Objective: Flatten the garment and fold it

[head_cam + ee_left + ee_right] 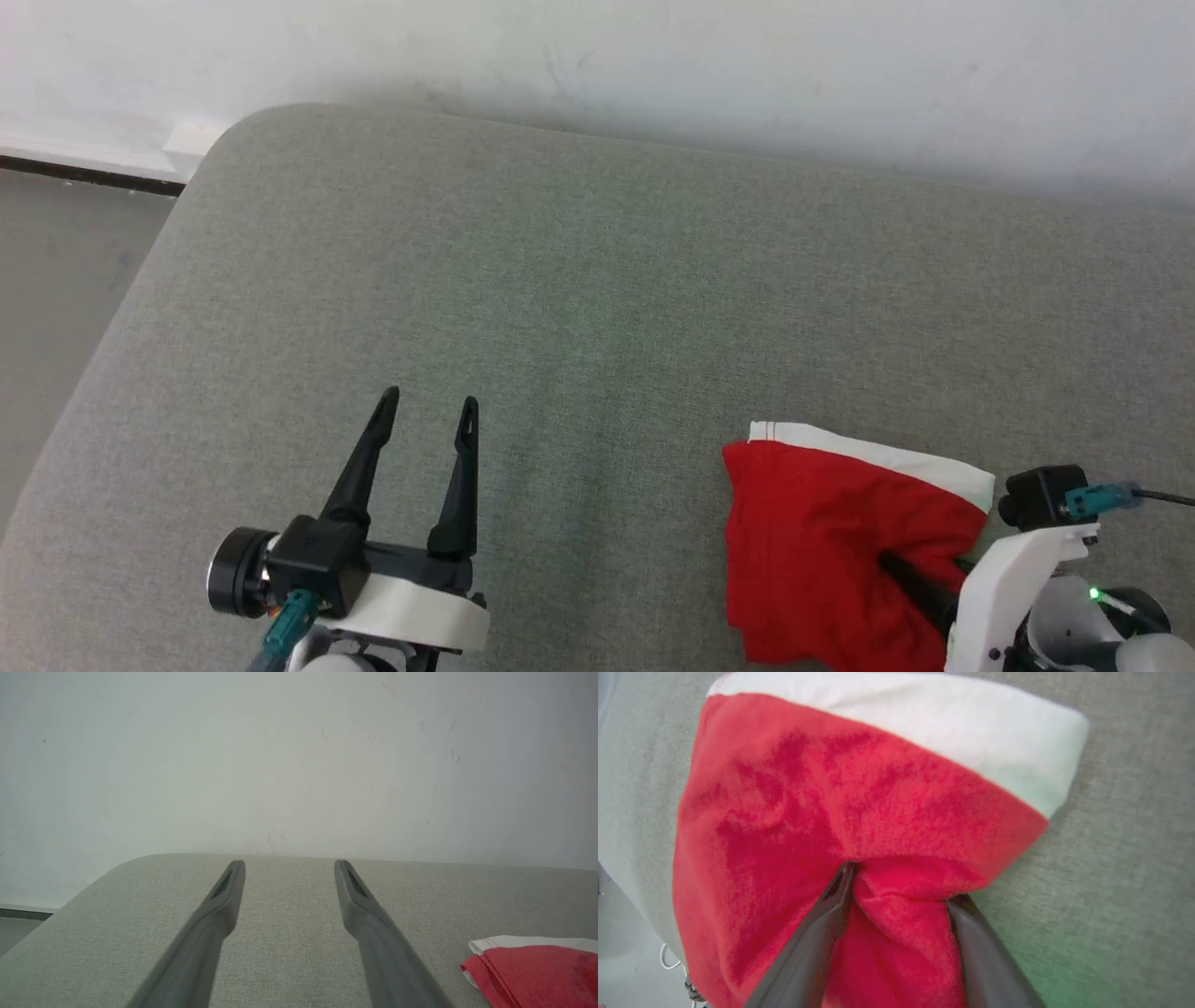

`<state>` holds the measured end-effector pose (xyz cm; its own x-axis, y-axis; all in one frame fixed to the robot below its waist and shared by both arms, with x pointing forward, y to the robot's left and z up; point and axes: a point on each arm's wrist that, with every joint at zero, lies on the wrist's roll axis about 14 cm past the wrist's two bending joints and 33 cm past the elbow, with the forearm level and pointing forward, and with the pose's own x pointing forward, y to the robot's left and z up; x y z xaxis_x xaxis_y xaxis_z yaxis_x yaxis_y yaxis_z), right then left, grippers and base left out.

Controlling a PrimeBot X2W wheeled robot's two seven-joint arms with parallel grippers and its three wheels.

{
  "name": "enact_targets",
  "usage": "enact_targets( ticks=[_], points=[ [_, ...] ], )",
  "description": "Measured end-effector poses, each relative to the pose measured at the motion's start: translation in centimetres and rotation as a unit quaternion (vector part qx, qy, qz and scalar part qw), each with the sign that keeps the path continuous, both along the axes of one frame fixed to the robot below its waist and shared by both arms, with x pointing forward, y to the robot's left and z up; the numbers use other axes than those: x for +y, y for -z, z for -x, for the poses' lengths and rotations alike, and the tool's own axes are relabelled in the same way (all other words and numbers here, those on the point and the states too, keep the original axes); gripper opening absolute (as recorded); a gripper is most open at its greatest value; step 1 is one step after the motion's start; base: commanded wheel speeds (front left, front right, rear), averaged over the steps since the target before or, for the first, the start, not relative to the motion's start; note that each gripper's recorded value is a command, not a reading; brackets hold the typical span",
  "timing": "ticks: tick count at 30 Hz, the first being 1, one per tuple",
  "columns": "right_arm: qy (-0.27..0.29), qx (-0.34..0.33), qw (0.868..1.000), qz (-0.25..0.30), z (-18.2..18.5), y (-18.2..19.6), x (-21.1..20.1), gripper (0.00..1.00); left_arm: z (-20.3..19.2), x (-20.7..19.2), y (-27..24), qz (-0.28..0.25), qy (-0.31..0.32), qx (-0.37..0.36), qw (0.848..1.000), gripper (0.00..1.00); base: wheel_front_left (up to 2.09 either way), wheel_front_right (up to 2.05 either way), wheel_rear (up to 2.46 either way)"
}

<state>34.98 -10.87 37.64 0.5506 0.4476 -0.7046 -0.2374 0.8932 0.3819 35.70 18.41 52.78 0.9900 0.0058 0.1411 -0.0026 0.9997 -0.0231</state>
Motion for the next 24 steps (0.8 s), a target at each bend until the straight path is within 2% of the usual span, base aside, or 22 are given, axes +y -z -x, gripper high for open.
enact_targets(
  ticks=[1, 7, 13, 18, 22, 24],
  points=[
    [-0.003, -0.004, 1.0, 0.006, -0.2, 0.0, 0.0, 0.0, 0.0, 0.0, 0.0, 0.0, 0.0, 0.0, 1.0, 1.0, 0.0, 0.0, 0.0],
    [-0.043, -0.049, 0.996, 0.062, -0.9, -0.6, -0.4, 0.0, -0.4, -0.9, -0.1, 0.001, 0.015, -0.003, 1.0, 1.0, 0.0, 0.0, 0.0],
    [-0.091, -0.106, 0.979, 0.15, -2.3, -3.6, -3.3, 0.0, -1.6, -3.4, -0.2, 0.007, 0.054, -0.007, 0.998, 1.0, 0.0, 0.0, 0.0],
    [-0.108, -0.135, 0.95, 0.26, -3.8, -6.7, -9.2, 0.0, -3.8, -6.4, -0.8, 0.015, 0.1, -0.02, 0.995, 1.0, 0.0, 0.0, 0.0],
    [-0.101, -0.139, 0.919, 0.354, -4.8, -8.5, -15.7, 0.0, -6.1, -9.1, -1.1, 0.018, 0.141, -0.032, 0.989, 1.0, 0.0, 0.0, 0.0],
    [-0.085, -0.138, 0.911, 0.379, -5.4, -8.9, -18.5, 0.0, -7.2, -10.2, -0.9, 0.018, 0.159, -0.033, 0.987, 1.0, 0.0, 0.0, 0.0]
  ],
)
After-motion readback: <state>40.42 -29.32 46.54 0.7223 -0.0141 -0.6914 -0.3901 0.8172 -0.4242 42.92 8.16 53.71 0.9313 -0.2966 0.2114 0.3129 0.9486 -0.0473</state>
